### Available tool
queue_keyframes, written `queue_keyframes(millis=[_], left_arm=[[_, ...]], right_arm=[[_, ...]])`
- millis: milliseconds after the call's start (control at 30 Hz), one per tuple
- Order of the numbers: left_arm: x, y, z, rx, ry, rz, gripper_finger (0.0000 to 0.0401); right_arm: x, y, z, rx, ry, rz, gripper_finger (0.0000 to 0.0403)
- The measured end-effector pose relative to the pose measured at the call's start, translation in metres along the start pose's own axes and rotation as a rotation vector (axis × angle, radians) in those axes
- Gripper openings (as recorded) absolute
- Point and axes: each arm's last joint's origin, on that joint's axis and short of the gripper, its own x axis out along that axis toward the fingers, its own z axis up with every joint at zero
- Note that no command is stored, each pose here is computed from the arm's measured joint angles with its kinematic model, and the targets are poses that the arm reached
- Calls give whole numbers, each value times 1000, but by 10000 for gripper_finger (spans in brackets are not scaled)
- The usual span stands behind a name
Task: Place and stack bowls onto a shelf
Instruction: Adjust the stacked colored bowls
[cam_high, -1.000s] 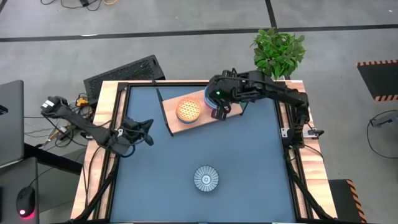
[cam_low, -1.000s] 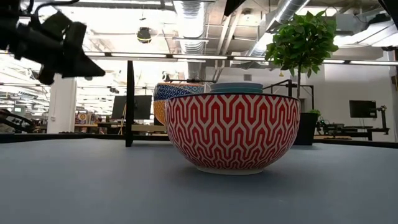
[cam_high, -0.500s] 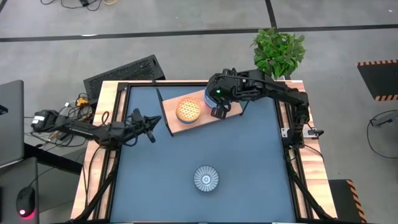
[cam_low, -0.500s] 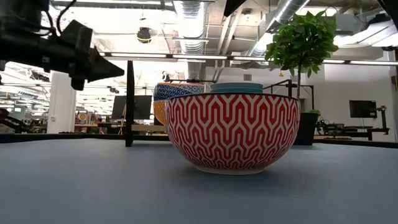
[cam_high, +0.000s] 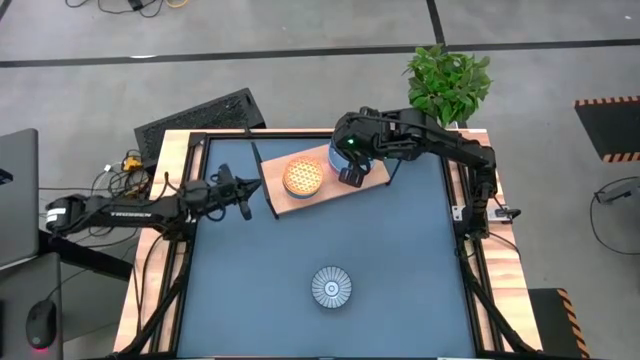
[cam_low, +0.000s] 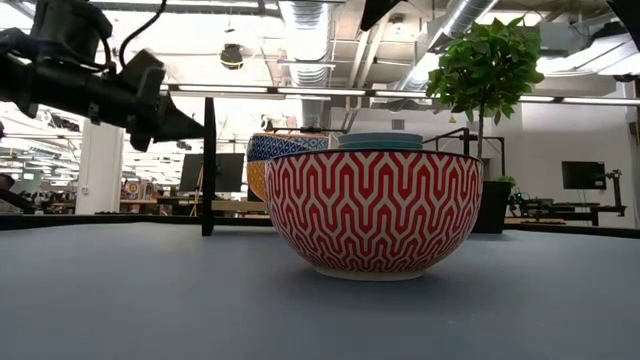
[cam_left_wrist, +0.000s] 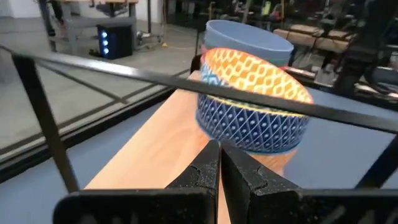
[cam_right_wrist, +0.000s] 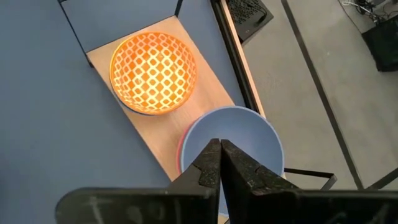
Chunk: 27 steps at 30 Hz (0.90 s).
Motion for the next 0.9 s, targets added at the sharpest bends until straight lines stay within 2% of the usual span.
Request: queue_keyframes(millis=[167,267,400,700,900], left_arm=[[2,4,2,41,-15,-18,0],[5,7,0,57,1,-18,0],[11,8,-3,54,26,-74,0],[25,5,0,106,36,-113,0],[30,4,-6,126,62,-115,0]], right_arm=[[0,-1,0,-7,0,-1,20],[1,-2,0,-4,1,-3,26],[2,-4,1,5,-5,-6,41],[2,-3,1,4,-7,10,22],[2,-4,1,5,-7,19,37]])
